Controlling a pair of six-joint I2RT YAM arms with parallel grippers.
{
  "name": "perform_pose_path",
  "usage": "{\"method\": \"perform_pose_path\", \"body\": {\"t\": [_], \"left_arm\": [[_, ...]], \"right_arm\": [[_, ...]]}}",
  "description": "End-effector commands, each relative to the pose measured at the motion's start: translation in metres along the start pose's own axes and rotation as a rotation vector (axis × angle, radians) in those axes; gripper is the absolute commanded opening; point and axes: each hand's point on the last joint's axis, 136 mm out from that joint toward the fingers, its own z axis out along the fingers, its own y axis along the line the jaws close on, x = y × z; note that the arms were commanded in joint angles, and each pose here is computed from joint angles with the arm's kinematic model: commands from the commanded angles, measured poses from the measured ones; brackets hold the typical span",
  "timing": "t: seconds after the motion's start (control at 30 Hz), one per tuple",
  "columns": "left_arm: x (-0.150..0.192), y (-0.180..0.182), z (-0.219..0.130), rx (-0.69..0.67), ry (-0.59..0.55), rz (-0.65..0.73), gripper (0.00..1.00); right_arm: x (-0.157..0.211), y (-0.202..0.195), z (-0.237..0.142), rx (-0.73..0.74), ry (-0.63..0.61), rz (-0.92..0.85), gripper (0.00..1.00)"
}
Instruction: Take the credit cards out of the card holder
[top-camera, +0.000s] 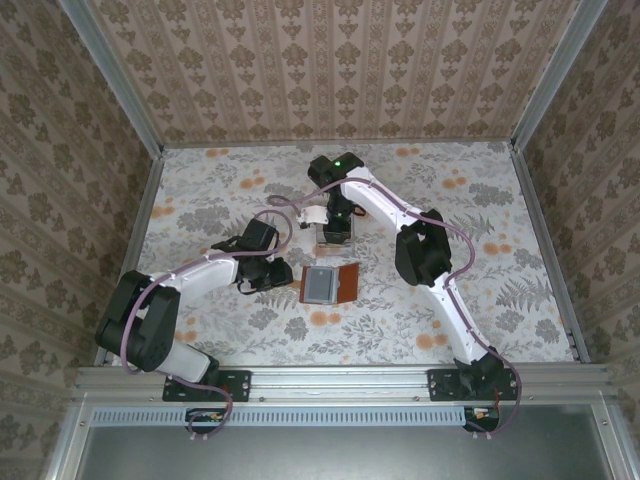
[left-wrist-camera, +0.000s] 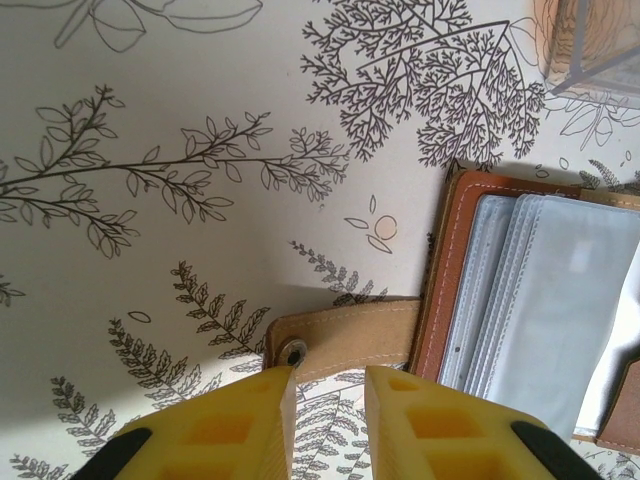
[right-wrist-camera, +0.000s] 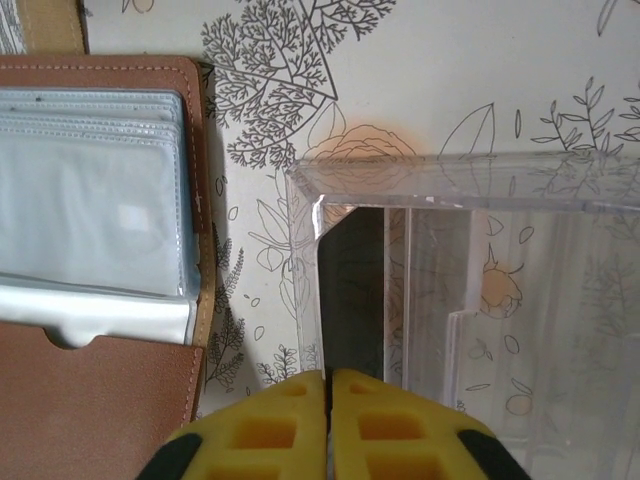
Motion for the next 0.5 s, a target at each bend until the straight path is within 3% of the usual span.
{"method": "perform_pose_path", "body": {"t": [0.0,0.17,0.47], "left_arm": [[-0.003,-0.006,-0.005,-0.002,-0.007,0.001,0.26],[-0.004,-0.006,-0.006,-0.001,-0.011,-0.003,0.26],[-0.004,-0.005,-0.006,-0.004,-0.012,-0.007,0.26]], "right_arm": [[0.002,0.005,0.002,-0.031,-0.002,0.001,0.06],[0.004,0.006,-0.008,-0.028,-0.006,-0.004,0.0],[0.004,0.012,-0.02,-0.079,-0.025,-0.015,0.0]]}}
